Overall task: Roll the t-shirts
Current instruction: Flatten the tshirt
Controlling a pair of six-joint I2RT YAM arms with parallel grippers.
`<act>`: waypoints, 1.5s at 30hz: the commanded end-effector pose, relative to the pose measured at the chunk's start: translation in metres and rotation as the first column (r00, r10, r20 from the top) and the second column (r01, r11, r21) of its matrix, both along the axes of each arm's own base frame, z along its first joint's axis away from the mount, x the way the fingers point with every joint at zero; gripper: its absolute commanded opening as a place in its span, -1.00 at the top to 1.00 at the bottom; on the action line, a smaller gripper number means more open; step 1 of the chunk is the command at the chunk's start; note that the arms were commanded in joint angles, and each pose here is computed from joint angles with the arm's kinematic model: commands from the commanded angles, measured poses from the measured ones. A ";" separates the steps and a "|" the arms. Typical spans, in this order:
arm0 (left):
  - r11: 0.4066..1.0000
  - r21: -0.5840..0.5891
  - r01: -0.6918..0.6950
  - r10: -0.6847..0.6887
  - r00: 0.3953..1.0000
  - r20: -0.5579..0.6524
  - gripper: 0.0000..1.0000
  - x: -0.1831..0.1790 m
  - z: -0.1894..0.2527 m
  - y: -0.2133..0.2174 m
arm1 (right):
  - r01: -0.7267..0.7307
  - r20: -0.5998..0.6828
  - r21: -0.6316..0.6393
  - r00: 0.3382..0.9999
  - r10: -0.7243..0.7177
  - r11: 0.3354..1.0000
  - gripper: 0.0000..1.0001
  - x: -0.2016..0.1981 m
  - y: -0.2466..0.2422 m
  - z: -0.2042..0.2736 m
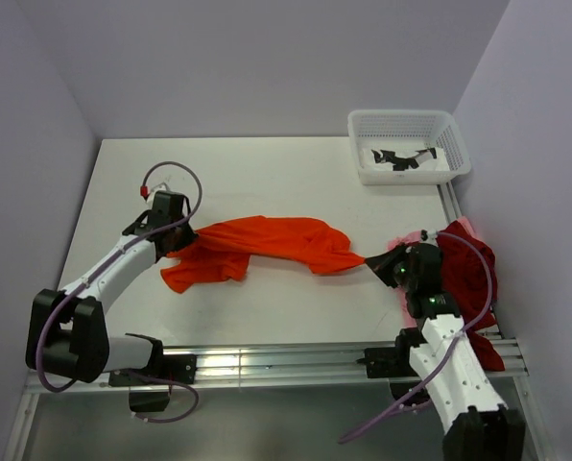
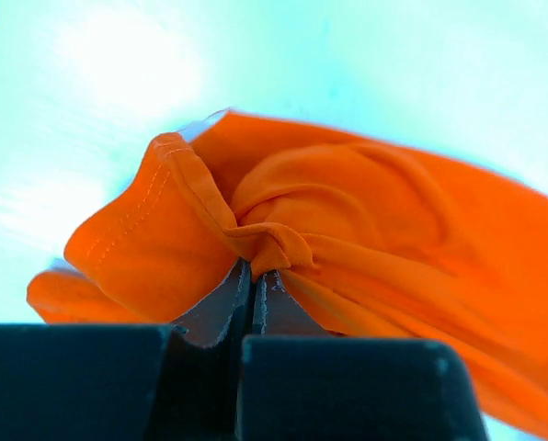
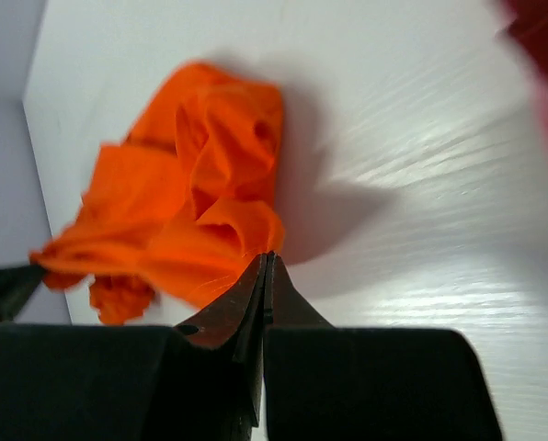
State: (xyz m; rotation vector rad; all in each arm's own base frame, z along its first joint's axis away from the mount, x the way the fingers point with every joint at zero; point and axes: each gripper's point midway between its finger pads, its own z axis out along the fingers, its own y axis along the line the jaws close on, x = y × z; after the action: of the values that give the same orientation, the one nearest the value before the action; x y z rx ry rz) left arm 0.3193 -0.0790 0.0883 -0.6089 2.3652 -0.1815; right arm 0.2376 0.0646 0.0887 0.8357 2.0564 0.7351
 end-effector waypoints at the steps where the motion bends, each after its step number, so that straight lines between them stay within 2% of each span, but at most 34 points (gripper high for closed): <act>1: 0.999 -0.024 -0.025 0.026 0.999 0.034 0.99 0.014 0.019 0.005 | -0.022 0.069 -0.015 0.997 0.023 1.000 1.00 0.019 0.019 0.027; 8: 0.998 -0.004 -0.067 0.068 0.997 0.036 0.99 0.013 0.010 0.016 | -0.081 0.008 0.056 0.997 0.081 0.995 1.00 -0.012 0.043 -0.008; 9: 0.998 -0.005 -0.067 0.067 0.997 0.035 0.99 0.011 0.006 0.016 | -0.093 0.043 0.065 0.995 0.090 0.994 1.00 -0.015 0.045 -0.004; 12: 0.998 -0.003 -0.070 0.070 0.997 0.030 0.99 0.010 0.002 0.017 | -0.110 0.034 0.072 0.994 0.108 0.991 0.96 -0.028 0.047 -0.020; 14: 0.998 0.001 -0.069 0.069 0.997 0.027 0.99 0.009 0.001 0.018 | -0.127 0.005 0.036 0.992 0.127 0.991 0.78 -0.034 0.045 -0.031; 15: 0.998 0.000 -0.069 0.069 0.997 0.030 0.99 0.009 0.002 0.018 | -0.131 -0.009 0.024 0.991 0.132 0.991 0.56 -0.036 0.044 -0.035; 18: 0.998 -0.002 -0.063 0.063 0.997 0.044 0.99 0.008 0.006 0.018 | -0.156 -0.029 -0.005 0.987 0.156 0.988 0.20 -0.039 0.043 -0.041; 21: 0.998 -0.005 -0.056 0.056 0.997 0.050 0.99 0.007 0.009 0.017 | -0.163 -0.013 -0.014 0.987 0.162 0.987 -0.02 -0.037 0.044 -0.039; 32: 0.999 -0.012 -0.040 0.041 0.998 0.051 0.99 0.006 0.007 0.015 | -0.203 -0.088 -0.023 0.976 0.200 0.979 -0.04 -0.038 0.048 -0.060; 45: 0.999 -0.014 -0.032 0.033 0.998 0.061 0.99 0.006 0.010 0.014 | -0.204 -0.154 -0.094 0.970 0.188 0.975 -0.04 -0.035 0.053 -0.067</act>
State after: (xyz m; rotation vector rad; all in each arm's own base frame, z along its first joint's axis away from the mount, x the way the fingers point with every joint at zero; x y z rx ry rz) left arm 0.3191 -0.0640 0.0855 -0.6545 2.3445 -0.1649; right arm 0.1968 0.1212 0.0193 0.6431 2.3156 0.7505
